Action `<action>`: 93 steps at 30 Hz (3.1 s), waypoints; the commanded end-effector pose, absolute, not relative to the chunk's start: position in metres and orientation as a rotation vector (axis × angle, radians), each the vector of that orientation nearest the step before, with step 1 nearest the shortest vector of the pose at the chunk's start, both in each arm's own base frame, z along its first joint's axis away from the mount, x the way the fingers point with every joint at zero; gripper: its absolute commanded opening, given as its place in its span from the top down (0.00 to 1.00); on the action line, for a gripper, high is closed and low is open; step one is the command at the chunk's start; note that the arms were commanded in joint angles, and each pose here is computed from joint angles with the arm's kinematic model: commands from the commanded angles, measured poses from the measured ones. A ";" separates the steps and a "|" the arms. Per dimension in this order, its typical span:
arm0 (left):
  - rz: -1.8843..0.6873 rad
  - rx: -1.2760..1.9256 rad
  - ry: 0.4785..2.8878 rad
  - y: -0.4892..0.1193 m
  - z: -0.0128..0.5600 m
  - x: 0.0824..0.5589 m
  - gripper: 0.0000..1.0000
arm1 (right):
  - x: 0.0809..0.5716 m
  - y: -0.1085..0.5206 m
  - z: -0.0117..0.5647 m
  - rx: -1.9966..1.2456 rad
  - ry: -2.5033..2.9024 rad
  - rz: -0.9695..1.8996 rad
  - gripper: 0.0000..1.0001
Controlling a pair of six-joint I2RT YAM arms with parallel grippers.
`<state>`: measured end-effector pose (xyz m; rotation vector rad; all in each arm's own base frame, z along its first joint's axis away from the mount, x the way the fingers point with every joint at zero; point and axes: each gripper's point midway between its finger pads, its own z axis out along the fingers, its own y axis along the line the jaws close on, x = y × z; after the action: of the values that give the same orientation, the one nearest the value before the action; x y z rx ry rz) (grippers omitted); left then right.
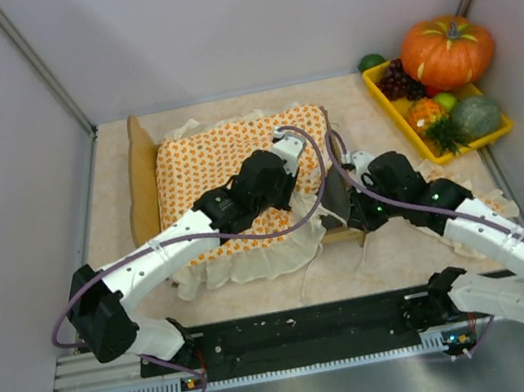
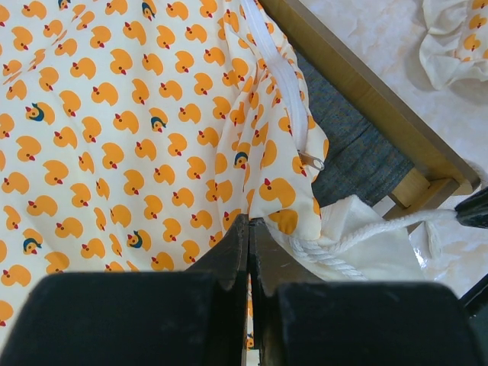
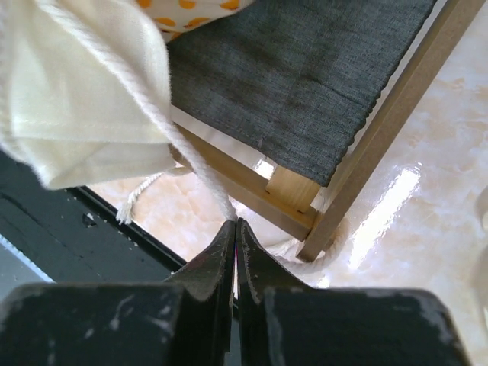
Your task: Set up the pet bed
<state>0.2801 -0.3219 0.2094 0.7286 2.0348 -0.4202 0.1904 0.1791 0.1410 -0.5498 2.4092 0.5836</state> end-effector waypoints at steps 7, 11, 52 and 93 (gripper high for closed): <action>-0.469 0.670 1.969 -0.319 0.233 0.284 1.00 | 0.188 0.190 0.246 -0.453 2.109 0.758 1.00; -0.478 0.670 1.967 -0.320 0.232 0.283 1.00 | 0.193 0.194 0.278 -0.459 2.032 0.778 1.00; -0.475 0.521 1.985 -0.290 0.233 0.291 1.00 | 0.203 0.199 0.180 -0.392 2.379 0.676 0.61; -0.507 0.466 2.001 -0.277 0.226 0.296 1.00 | 0.217 0.260 0.283 -0.390 2.058 1.084 1.00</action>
<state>0.2941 -0.2779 0.2059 0.5029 2.0643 -0.4684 0.2170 0.2490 0.2480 -0.3588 2.1627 1.0109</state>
